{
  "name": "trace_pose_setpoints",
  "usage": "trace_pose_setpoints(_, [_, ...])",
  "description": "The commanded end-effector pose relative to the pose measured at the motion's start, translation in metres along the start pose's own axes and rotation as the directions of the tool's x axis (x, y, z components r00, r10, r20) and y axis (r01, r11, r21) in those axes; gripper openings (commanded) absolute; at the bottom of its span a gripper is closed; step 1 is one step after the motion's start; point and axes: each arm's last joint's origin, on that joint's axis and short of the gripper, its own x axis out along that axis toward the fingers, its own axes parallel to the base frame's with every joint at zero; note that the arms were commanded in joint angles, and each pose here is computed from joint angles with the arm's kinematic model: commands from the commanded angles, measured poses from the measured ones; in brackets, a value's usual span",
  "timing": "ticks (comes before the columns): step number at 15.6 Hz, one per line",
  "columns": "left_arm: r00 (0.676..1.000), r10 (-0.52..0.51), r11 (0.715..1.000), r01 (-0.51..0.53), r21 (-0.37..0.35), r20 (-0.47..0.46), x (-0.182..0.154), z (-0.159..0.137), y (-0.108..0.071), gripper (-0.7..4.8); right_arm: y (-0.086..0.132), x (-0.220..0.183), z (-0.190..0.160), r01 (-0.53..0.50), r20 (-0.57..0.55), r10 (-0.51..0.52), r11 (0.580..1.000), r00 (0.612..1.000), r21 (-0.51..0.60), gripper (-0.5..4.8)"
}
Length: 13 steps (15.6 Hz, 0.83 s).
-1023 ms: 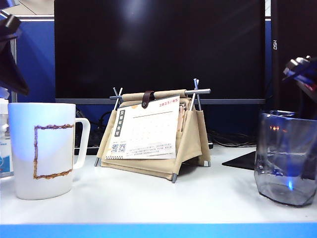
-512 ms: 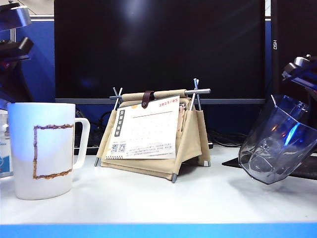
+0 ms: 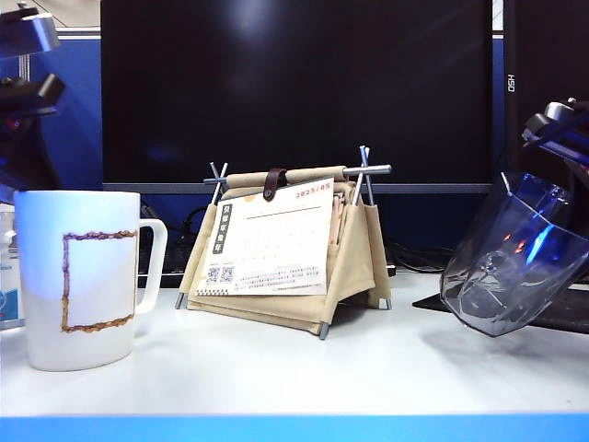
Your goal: Swap the positions of the transparent plastic cup and the white ceramic cup.
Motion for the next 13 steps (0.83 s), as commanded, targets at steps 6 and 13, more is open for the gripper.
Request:
trace_pose_setpoints(6, [0.992, 0.026, 0.999, -0.023, 0.026, -0.123, 0.022, -0.011, 0.002, 1.92, 0.003, -0.002, 0.004, -0.038, 0.024, 0.038, 0.999, 0.999, -0.012, -0.06])
trace_pose_setpoints(13, [0.997, 0.019, 0.999, -0.017, 0.027, -0.074, 0.024, -0.002, 0.000, 0.22, 0.004, -0.002, 0.006, -0.047, 0.042, 0.048, 0.999, 0.998, -0.017, -0.06])
